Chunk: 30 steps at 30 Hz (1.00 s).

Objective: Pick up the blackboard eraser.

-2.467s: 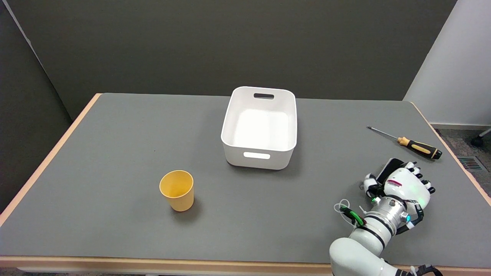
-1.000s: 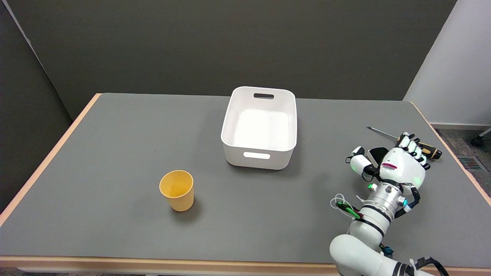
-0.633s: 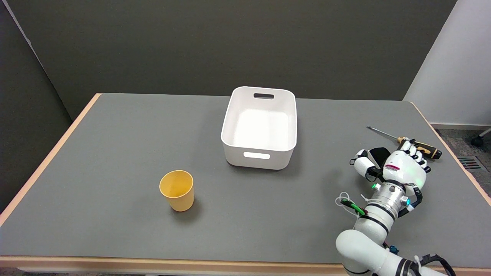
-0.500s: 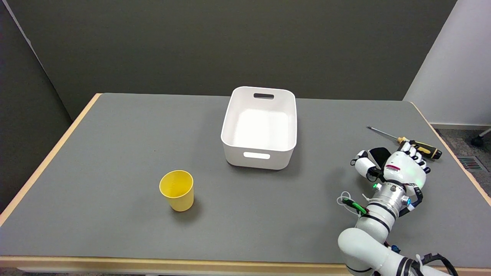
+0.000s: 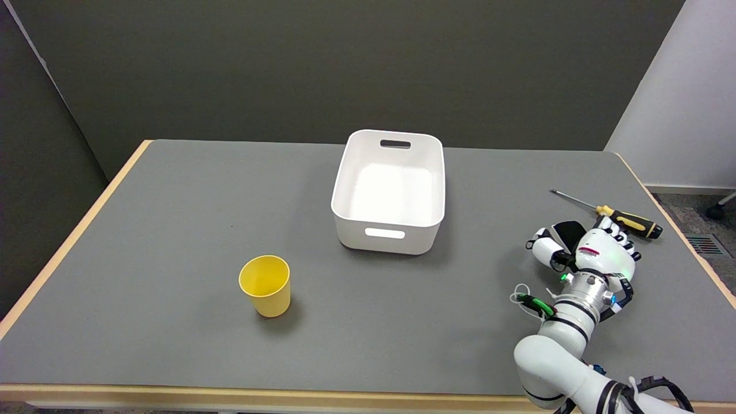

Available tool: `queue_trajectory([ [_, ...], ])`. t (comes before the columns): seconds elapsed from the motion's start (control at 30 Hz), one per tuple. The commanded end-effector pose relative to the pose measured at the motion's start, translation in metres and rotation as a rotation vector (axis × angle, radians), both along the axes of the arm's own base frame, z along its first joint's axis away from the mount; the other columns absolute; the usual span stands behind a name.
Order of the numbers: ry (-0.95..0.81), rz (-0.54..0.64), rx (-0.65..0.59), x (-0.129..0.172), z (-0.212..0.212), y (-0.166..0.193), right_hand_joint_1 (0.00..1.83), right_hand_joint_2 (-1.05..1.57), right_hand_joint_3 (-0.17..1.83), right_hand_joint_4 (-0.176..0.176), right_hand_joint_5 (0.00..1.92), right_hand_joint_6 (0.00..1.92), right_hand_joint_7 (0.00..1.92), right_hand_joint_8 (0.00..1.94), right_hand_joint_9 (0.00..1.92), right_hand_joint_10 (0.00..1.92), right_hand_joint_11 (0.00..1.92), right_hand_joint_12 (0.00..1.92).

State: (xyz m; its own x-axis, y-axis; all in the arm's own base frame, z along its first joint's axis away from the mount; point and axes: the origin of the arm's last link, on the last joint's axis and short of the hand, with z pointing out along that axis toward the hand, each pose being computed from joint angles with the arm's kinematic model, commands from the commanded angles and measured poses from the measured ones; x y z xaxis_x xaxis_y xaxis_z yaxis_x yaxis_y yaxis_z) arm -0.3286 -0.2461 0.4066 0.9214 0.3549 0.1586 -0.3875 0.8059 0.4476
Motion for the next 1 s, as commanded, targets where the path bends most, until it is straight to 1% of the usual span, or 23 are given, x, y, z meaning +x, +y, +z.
queue_trajectory([
  [0.03, -0.041, -0.017, 0.006, -0.008, 0.008, -0.003, 0.6, 0.67, 0.84, -0.126, 0.13, 0.36, 0.3, 0.59, 0.23, 0.97, 0.27, 1.54],
  [0.1, -0.04, -0.02, 0.006, -0.009, 0.009, -0.003, 0.76, 0.66, 0.88, -0.147, 0.15, 0.41, 0.39, 0.71, 0.36, 1.09, 0.34, 1.63],
  [0.13, -0.039, -0.021, 0.005, -0.009, 0.009, -0.003, 0.79, 0.67, 0.89, -0.154, 0.17, 0.42, 0.41, 0.74, 0.4, 1.13, 0.37, 1.66],
  [0.17, -0.038, -0.022, 0.004, -0.009, 0.009, -0.003, 0.84, 0.69, 0.89, -0.162, 0.19, 0.46, 0.45, 0.84, 0.46, 1.2, 0.39, 1.71],
  [0.23, -0.029, -0.023, 0.007, -0.009, 0.009, -0.003, 0.98, 0.81, 0.88, -0.176, 0.31, 0.69, 0.57, 1.31, 0.68, 1.4, 0.35, 1.92],
  [0.3, -0.022, -0.025, 0.012, -0.009, 0.008, -0.003, 1.26, 1.15, 0.4, -0.176, 0.34, 0.8, 0.58, 1.67, 0.64, 1.37, 0.17, 1.92],
  [0.37, -0.02, -0.024, 0.014, -0.008, 0.008, -0.003, 1.29, 0.99, 0.64, -0.176, 0.42, 1.01, 0.68, 1.66, 0.74, 1.61, 0.31, 1.92],
  [0.4, -0.016, -0.023, 0.017, -0.008, 0.007, -0.004, 1.23, 1.11, 0.44, -0.176, 0.46, 1.24, 0.65, 1.67, 0.75, 1.63, 0.34, 1.92],
  [0.43, -0.01, -0.022, 0.023, -0.007, 0.007, -0.004, 1.16, 1.25, 0.21, -0.176, 0.51, 1.53, 0.6, 1.67, 0.76, 1.67, 0.37, 1.92],
  [0.47, -0.006, -0.021, 0.027, -0.007, 0.007, -0.005, 1.13, 1.29, 0.15, -0.176, 0.52, 1.63, 0.59, 1.67, 0.76, 1.7, 0.38, 1.92],
  [0.63, 0.038, -0.004, 0.062, 0.0, 0.003, -0.009, 1.12, 1.28, 0.17, -0.176, 0.52, 1.64, 0.58, 1.69, 0.75, 1.81, 0.39, 1.92],
  [0.73, 0.079, 0.053, 0.104, 0.012, -0.003, -0.015, 1.12, 1.28, 0.17, -0.176, 0.51, 1.65, 0.58, 1.69, 0.75, 1.83, 0.39, 1.92],
  [0.83, 0.14, 0.218, 0.204, 0.039, -0.015, -0.028, 1.12, 1.29, 0.17, -0.176, 0.51, 1.65, 0.58, 1.69, 0.75, 1.84, 0.39, 1.92],
  [0.9, 0.179, 0.358, 0.3, 0.064, -0.028, -0.041, 1.12, 1.29, 0.17, -0.176, 0.51, 1.65, 0.58, 1.69, 0.75, 1.85, 0.39, 1.92],
  [1.0, 0.19, 0.514, 0.443, 0.095, -0.047, -0.064, 1.12, 1.29, 0.17, -0.176, 0.51, 1.65, 0.58, 1.7, 0.74, 1.85, 0.38, 1.92],
])
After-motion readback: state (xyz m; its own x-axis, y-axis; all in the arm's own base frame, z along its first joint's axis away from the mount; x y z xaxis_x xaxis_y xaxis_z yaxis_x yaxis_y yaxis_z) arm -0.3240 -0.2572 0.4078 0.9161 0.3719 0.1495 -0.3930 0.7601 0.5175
